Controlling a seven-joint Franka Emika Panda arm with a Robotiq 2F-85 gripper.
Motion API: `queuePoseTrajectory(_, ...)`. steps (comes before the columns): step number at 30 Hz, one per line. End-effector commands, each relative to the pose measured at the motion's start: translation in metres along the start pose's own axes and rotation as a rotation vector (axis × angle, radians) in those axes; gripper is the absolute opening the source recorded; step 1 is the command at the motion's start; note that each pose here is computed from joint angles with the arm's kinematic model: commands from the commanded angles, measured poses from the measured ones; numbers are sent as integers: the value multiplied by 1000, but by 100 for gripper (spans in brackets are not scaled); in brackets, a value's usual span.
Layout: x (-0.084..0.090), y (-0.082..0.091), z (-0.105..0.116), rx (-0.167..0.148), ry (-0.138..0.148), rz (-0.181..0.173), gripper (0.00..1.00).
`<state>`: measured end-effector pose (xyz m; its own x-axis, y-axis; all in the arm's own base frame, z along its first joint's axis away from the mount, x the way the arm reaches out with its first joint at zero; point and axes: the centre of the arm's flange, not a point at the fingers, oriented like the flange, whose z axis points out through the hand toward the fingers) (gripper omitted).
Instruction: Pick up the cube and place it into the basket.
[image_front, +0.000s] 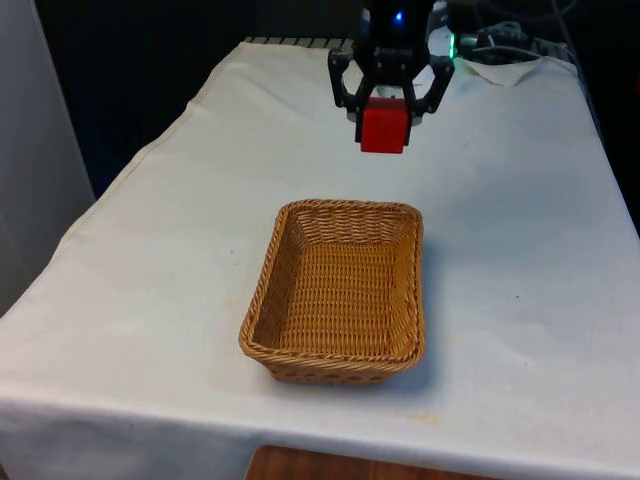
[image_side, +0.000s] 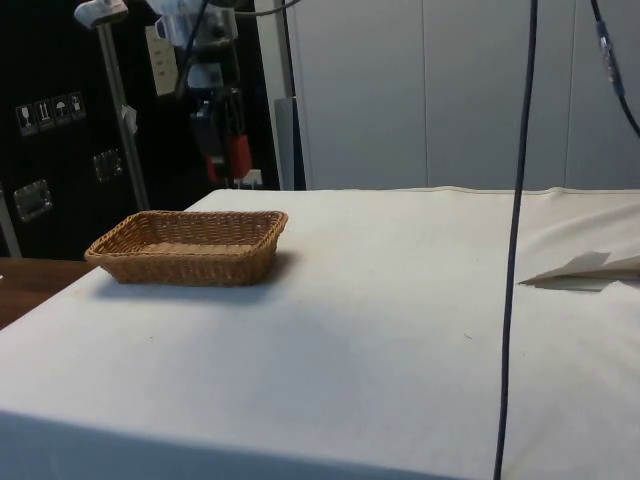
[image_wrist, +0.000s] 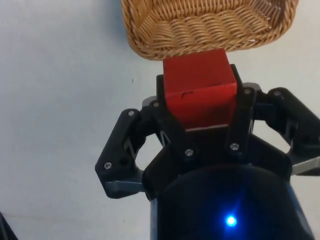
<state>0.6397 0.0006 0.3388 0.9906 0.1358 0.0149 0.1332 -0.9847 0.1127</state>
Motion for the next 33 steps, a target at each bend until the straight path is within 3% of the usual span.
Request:
queuePoseTrajectory(1, 2, -2, 2, 1, 1, 6, 1)
queuePoseTrajectory(13, 15, 0, 20, 7, -1, 31, 1)
queuePoseTrajectory(17, 24, 3, 31, 27, 0, 48, 1)
queuePoseTrajectory(22, 33, 5, 40, 34, -1, 62, 1)
queuePoseTrajectory(23, 31, 4, 38, 23, -2, 57, 1)
queuePoseTrajectory(30, 47, 8, 54, 45, 2, 85, 1)
queuePoseTrajectory(33, 48, 8, 56, 36, 1, 85, 1)
